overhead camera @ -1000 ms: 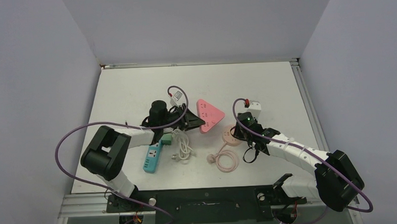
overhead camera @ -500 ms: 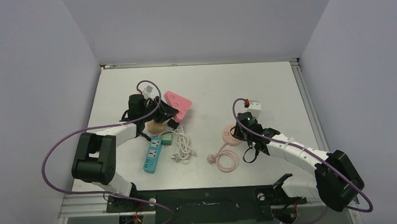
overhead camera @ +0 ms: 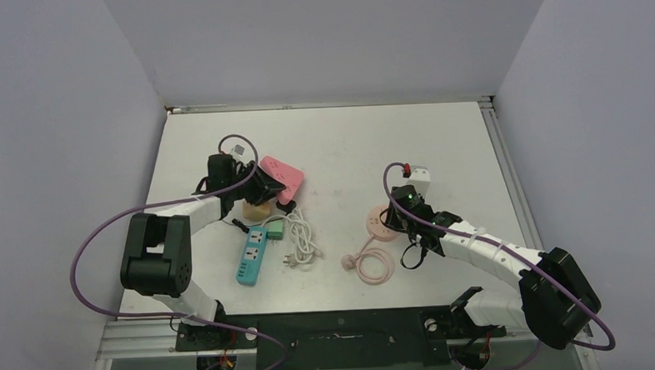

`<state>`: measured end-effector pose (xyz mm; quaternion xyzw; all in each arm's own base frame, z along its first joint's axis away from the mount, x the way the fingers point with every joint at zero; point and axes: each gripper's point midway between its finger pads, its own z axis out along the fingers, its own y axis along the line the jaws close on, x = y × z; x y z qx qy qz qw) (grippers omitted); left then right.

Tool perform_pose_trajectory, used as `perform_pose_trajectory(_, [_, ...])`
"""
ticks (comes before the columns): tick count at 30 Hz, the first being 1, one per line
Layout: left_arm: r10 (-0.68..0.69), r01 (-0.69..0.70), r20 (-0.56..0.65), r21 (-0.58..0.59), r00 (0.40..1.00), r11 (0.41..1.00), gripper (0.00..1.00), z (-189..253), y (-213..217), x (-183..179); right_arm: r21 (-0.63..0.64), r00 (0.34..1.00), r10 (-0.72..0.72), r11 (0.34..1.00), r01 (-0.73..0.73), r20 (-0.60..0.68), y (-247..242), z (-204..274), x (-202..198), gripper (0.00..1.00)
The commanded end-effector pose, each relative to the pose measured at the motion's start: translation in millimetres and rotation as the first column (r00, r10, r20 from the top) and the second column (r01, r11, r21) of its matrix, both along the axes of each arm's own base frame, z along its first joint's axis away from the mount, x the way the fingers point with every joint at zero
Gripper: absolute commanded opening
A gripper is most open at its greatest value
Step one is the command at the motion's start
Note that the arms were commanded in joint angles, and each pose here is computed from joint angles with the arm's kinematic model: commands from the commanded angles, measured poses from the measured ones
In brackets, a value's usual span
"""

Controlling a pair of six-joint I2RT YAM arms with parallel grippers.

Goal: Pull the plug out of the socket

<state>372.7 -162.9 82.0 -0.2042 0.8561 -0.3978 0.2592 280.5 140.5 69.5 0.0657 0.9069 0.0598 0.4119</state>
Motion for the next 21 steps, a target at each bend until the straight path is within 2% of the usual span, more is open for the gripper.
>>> perform_pose_trajectory(1, [0.010,-0.012,0.046,0.051,0.999,0.999,0.14,14,8,16,-0.009,0.998,0.017,1.000,-0.018,-0.052,0,-14,-10,0.24])
perform_pose_trajectory(5, [0.015,-0.016,0.022,0.065,1.000,0.998,0.34,10,9,15,-0.007,0.998,0.016,1.000,-0.017,-0.053,0,-14,-11,0.25])
perform_pose_trajectory(10, [0.014,-0.016,0.024,0.066,1.000,0.998,0.51,12,9,14,-0.009,0.998,0.016,1.000,-0.017,-0.055,-1,-14,-11,0.25])
perform_pose_trajectory(13, [0.013,-0.015,0.031,0.069,0.999,0.998,0.58,15,9,15,-0.010,0.998,0.015,1.000,-0.016,-0.054,-1,-14,-11,0.25])
perform_pose_trajectory(21, [0.013,-0.018,0.058,0.085,0.998,0.996,0.68,27,10,14,-0.014,0.999,0.010,1.000,-0.011,-0.054,-2,-13,-11,0.25])
